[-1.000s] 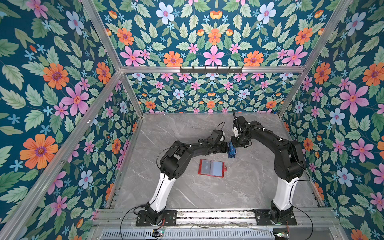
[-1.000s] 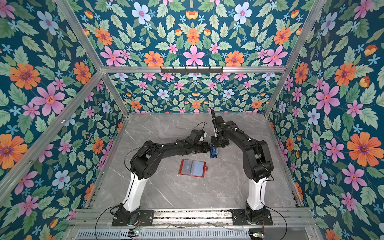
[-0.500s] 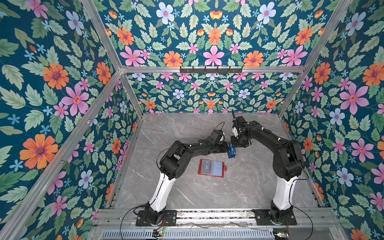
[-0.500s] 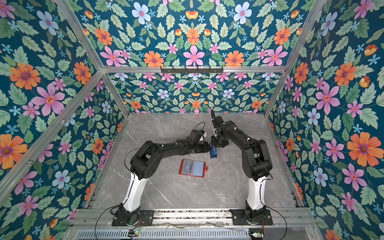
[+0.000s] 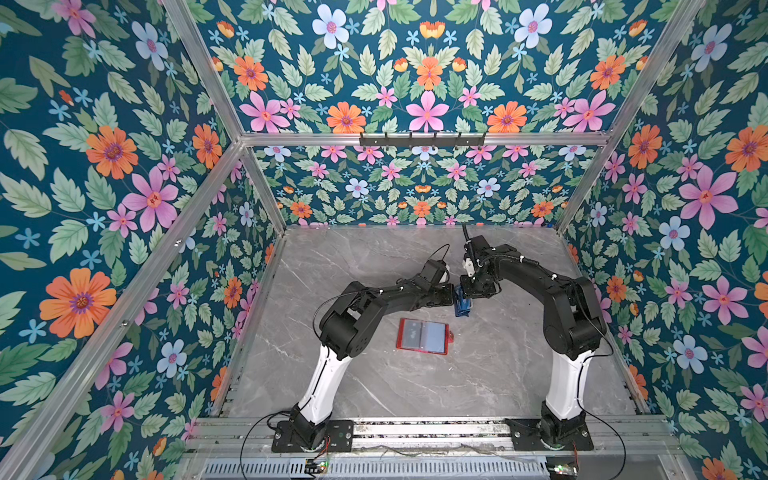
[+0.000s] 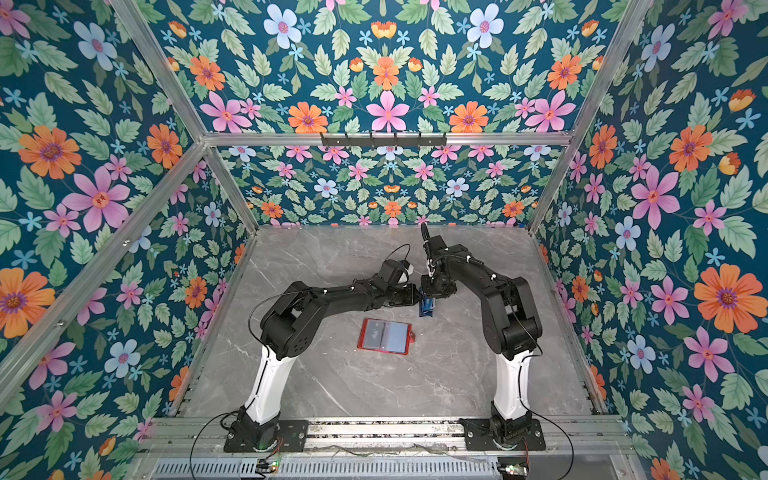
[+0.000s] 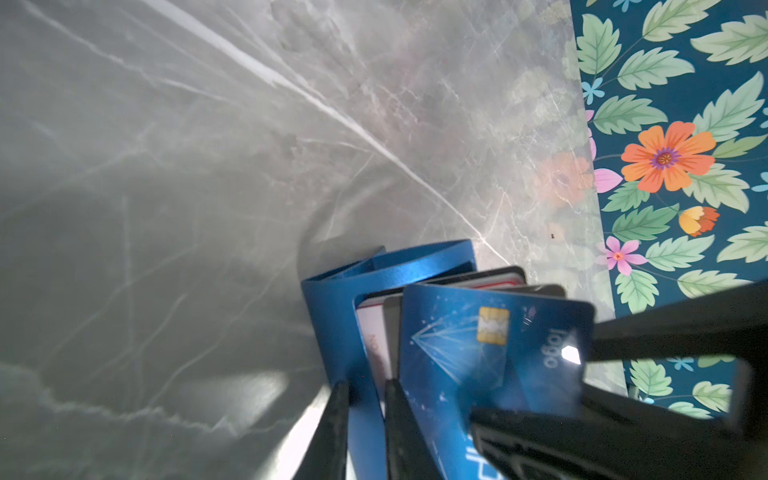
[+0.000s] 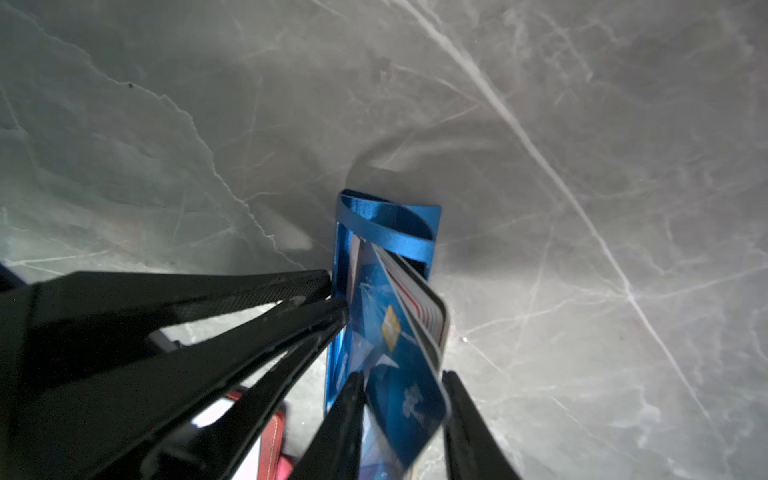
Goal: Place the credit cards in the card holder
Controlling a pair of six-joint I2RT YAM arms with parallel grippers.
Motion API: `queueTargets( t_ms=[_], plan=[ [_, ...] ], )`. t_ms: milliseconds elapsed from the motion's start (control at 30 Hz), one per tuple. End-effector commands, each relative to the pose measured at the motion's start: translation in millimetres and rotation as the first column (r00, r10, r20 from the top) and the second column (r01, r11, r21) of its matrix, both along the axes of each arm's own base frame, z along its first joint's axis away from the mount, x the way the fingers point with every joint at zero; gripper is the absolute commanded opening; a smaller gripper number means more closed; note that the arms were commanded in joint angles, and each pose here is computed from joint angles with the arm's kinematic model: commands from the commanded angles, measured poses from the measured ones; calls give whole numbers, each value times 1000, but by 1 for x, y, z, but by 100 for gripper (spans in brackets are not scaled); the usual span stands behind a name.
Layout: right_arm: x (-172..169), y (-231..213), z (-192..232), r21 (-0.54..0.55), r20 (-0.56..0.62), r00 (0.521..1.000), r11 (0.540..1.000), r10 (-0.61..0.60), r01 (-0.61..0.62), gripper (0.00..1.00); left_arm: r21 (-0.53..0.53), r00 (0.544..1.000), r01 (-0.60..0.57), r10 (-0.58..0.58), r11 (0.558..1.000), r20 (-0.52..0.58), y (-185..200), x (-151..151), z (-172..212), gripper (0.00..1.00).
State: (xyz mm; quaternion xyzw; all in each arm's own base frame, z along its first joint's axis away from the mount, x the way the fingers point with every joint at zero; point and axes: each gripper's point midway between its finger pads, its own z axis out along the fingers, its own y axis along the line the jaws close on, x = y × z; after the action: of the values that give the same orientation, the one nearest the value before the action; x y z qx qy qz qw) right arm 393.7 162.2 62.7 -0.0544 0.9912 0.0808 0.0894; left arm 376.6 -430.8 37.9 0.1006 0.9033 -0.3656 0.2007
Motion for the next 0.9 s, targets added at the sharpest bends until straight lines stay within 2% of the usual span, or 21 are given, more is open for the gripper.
queueTargets(
  t_ms=[0, 367, 867],
  plan=[
    [-1, -3, 1, -2, -5, 1000, 1000, -12, 12, 32, 79, 999, -6, 9, 997, -45, 14, -9, -17, 18],
    [0, -10, 15, -43, 12, 1000, 999, -12, 13, 29, 82, 999, -11, 14, 997, -41, 15, -8, -17, 18],
    [-4, -2, 22, -11, 8, 1000, 1000, 15, -15, 31, 80, 999, -7, 10, 997, -42, 13, -8, -17, 17]
  ],
)
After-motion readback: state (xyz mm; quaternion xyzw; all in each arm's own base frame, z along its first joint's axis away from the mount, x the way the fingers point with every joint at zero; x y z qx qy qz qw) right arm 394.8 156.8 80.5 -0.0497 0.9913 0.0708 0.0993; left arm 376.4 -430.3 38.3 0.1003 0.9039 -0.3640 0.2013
